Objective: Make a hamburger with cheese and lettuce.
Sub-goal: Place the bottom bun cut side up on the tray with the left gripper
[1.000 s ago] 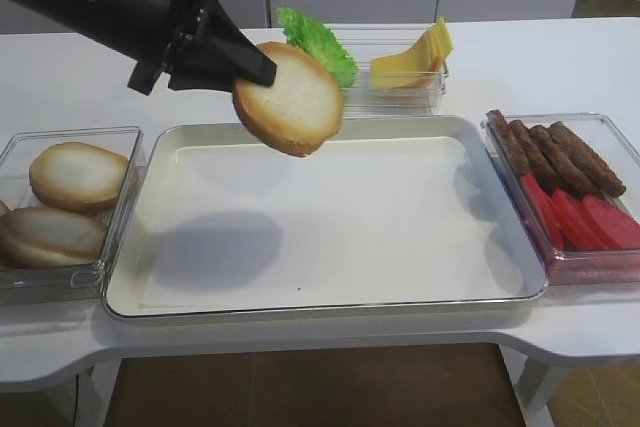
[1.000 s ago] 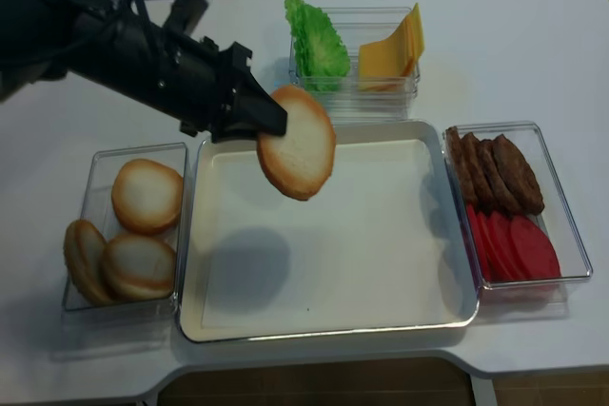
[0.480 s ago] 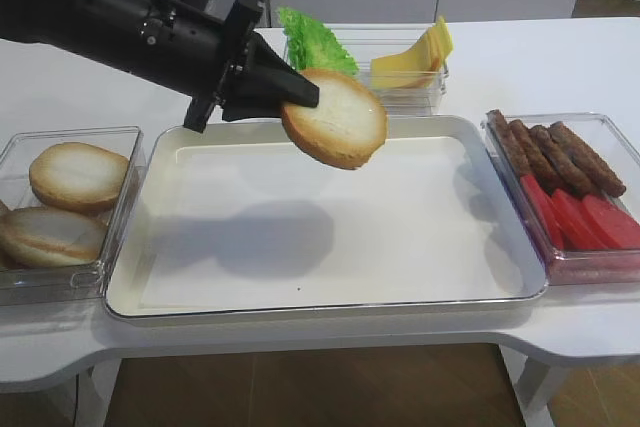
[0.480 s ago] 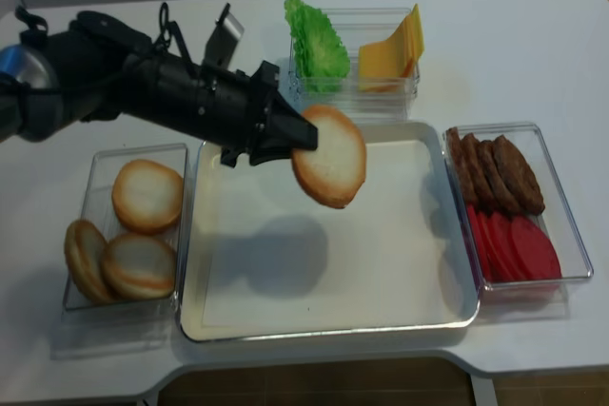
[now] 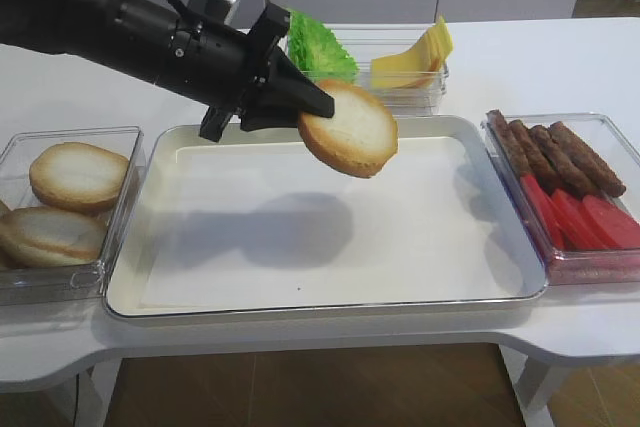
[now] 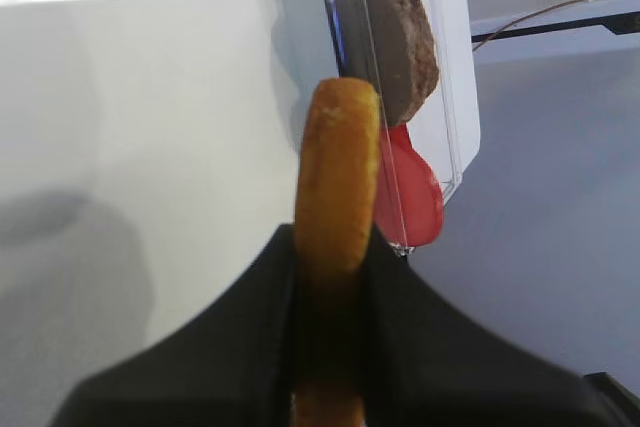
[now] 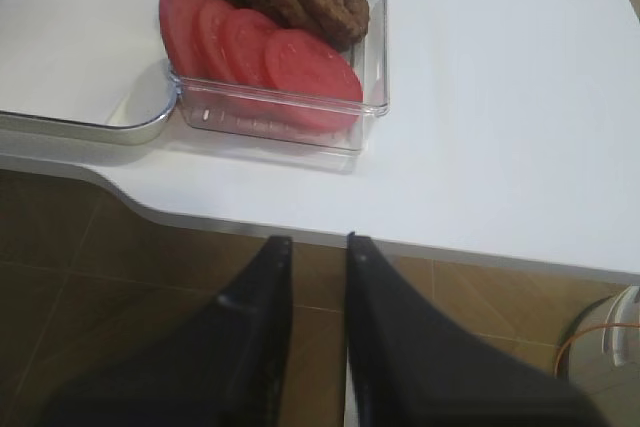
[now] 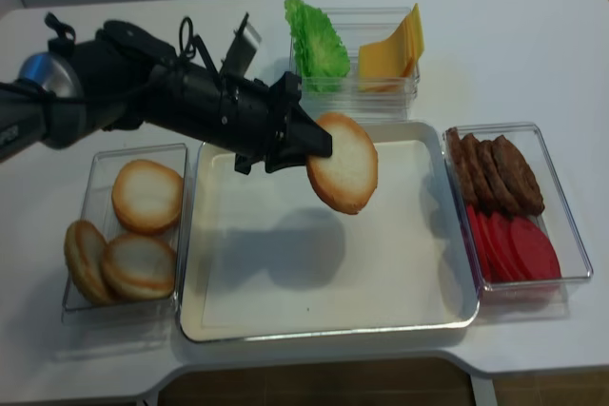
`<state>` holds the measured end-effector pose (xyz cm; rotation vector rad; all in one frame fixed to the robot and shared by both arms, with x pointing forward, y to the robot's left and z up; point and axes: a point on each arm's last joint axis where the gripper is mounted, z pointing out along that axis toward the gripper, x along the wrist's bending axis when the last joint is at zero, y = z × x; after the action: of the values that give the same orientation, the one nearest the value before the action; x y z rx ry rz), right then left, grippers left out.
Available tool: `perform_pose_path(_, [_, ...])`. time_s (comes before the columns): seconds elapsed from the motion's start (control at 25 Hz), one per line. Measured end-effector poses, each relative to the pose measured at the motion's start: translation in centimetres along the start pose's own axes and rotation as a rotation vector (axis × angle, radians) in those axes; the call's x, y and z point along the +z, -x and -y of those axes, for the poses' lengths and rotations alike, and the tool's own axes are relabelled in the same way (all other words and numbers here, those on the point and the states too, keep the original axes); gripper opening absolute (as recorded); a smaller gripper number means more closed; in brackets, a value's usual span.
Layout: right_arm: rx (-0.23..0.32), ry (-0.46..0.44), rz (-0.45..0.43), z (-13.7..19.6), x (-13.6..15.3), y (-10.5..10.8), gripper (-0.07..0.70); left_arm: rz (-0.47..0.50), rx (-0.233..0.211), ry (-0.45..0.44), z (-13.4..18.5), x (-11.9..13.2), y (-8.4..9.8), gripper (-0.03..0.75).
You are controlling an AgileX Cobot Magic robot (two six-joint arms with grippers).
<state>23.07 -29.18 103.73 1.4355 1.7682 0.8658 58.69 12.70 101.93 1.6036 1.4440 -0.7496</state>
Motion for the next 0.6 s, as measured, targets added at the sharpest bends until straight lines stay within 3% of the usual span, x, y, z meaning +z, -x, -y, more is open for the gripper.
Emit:
perform_pose_path(0.16, [0.000, 0.000, 0.000, 0.0, 0.0, 0.0, 0.143, -0.008, -0.052, -0.025, -0.1, 0.8, -1.3, 0.103])
perform_pose_path(0.6, [0.000, 0.000, 0.000, 0.0, 0.0, 0.0, 0.143, -0.039, -0.097, -0.036, -0.3, 1.9, -3.1, 0.103])
